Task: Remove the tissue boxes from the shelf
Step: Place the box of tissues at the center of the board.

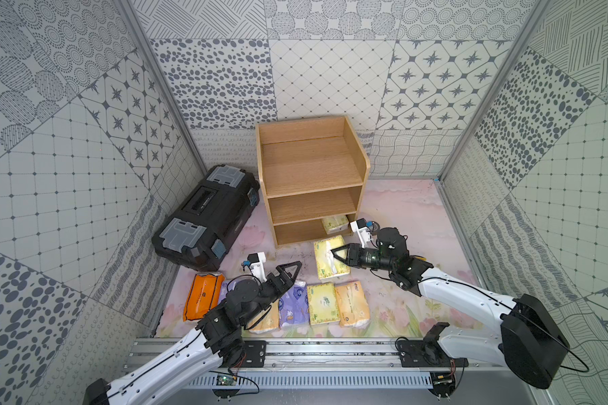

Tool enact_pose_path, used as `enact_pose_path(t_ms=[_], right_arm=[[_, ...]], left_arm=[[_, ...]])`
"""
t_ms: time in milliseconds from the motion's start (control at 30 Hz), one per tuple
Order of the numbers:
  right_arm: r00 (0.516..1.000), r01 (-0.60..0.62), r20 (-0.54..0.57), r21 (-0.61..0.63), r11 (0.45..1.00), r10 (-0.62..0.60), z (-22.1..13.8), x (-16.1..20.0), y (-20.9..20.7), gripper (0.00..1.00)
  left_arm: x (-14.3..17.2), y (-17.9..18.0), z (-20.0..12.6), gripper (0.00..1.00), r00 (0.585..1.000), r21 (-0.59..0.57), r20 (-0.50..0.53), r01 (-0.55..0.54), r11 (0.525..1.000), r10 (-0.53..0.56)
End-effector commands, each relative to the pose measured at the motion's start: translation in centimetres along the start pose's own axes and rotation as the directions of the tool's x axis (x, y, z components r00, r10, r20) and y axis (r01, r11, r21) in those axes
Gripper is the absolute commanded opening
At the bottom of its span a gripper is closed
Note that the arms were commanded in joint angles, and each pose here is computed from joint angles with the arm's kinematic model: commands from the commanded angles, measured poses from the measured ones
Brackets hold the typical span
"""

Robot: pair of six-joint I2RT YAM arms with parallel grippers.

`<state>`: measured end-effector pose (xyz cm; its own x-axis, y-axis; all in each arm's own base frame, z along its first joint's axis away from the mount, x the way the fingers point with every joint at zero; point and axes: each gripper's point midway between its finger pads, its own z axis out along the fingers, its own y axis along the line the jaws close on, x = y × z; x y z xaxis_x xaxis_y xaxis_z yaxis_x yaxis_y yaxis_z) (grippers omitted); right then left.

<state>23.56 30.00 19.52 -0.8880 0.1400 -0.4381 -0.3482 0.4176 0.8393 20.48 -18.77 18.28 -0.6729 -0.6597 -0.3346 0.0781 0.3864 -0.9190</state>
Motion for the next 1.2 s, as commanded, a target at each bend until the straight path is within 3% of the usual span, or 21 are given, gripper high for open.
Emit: enact_pose_path(t_ms=[0,367,533,800,867,1067,1167], right_arm=[[0.996,0.069,-0.051,-0.070,0.995,-0.073,-0.9,1.1,1.7,0.21],[0.992,0.048,-0.103,-0.174,0.984,-0.067,-1.1,1.9,3.6,0.19],[0.993,0.049,-0.102,-0.176,0.983,-0.067,-1.4,2.0,3.7,0.19],[0.995,0.018,-0.090,-0.123,0.992,-0.030,-1.5,1.9,2.1,0.18],[0.997,0.006,-0.076,-0.114,0.994,-0.015,-1.7,1.5,1.8,0.18],[0.999,-0.049,-0.029,-0.124,0.991,0.045,-2.8,0.5,1.1,0.17],[0.998,-0.054,-0.038,-0.151,0.987,0.049,-2.8,0.6,1.6,0.17]], left_arm=[[2.6,-5.6,0.7,0.99,0.983,0.248,-0.160,-0.046,0.968,0.088],[4.0,-8.0,4.0,0.94,0.966,0.361,-0.241,0.004,0.932,0.090],[4.0,-8.7,4.9,0.74,0.963,0.371,-0.249,-0.001,0.928,0.101],[4.2,-9.2,5.5,0.55,0.962,0.399,-0.261,0.027,0.916,0.086],[4.2,-9.4,5.6,0.58,0.962,0.410,-0.261,0.033,0.912,0.082],[3.8,-9.4,5.2,0.87,0.969,0.426,-0.237,0.037,0.904,0.072],[3.9,-9.7,5.1,0.90,0.968,0.445,-0.241,0.048,0.894,0.068]])
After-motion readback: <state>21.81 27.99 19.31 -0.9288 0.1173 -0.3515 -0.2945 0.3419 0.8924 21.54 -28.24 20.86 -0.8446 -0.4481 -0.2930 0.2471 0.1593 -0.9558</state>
